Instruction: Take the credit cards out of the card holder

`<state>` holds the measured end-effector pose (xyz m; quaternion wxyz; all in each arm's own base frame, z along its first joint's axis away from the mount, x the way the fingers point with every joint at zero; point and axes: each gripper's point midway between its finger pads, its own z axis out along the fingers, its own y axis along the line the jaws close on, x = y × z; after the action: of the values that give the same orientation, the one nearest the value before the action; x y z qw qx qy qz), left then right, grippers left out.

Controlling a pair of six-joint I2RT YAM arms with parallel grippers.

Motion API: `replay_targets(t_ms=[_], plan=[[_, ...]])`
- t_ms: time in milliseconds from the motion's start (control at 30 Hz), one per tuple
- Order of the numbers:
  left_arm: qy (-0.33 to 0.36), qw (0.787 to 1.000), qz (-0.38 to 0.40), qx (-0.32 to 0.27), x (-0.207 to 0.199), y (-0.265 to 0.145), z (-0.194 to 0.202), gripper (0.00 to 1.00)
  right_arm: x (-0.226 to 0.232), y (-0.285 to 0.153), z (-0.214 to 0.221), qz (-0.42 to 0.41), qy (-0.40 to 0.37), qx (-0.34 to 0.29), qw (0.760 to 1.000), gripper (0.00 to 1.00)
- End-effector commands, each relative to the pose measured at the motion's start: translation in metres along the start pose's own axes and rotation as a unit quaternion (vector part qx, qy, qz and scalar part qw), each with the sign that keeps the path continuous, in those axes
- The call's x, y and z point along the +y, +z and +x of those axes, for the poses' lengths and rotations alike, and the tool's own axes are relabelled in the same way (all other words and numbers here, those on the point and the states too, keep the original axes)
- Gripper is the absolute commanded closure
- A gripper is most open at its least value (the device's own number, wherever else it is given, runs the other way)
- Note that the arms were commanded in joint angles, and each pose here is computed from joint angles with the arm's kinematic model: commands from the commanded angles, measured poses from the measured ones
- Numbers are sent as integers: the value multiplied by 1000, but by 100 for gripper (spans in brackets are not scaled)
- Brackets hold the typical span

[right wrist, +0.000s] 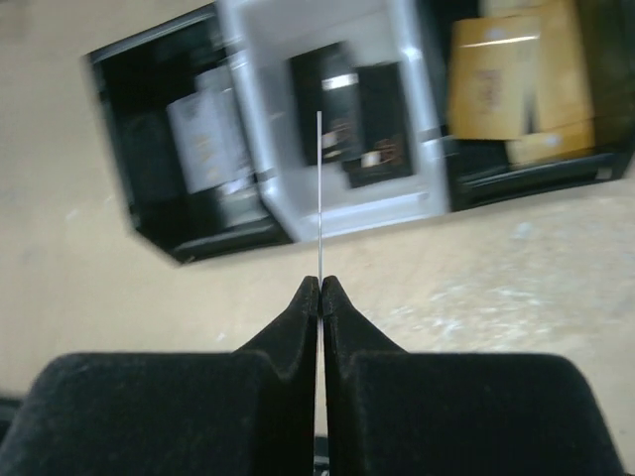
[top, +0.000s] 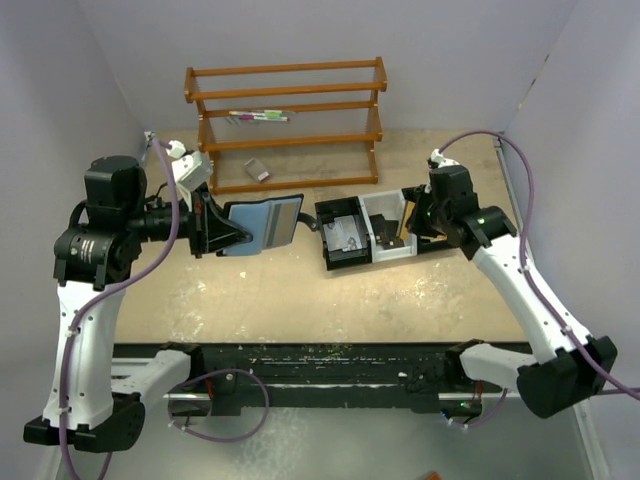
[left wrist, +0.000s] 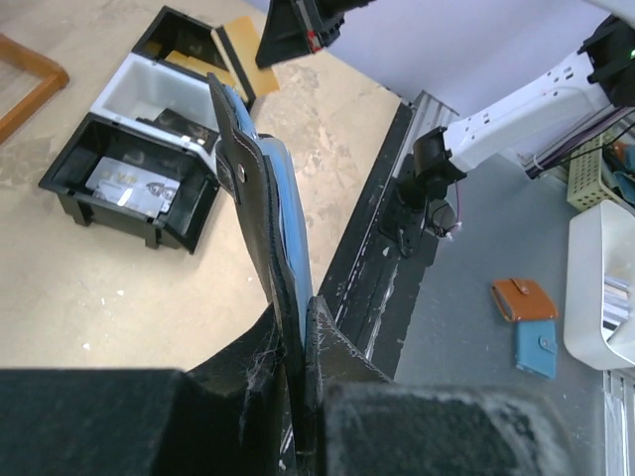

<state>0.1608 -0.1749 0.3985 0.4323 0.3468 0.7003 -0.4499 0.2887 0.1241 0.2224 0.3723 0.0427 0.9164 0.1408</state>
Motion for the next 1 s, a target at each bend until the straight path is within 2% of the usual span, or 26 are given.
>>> replay_targets(t_ms=[0,167,367,600,833,967], plan=[[54,998,-10,-5,-11,-10,-4,100,-69,5,-31,174,-10,-57,983,100],[43,999,31,-10,-26,-9,-6,100,-98,29,-48,227,-1,-55,972,100],[42,998,49,-12,-37,-12,-6,100,-124,67,-63,299,-25,-25,954,100],[44,997,62,-10,-47,-15,-4,100,-142,112,-55,305,-37,27,951,100],[43,997,62,-11,-47,-15,-8,100,-174,119,-50,398,-67,47,914,100],[45,997,62,-13,-48,-16,-9,100,-174,130,-45,411,-84,68,905,100]])
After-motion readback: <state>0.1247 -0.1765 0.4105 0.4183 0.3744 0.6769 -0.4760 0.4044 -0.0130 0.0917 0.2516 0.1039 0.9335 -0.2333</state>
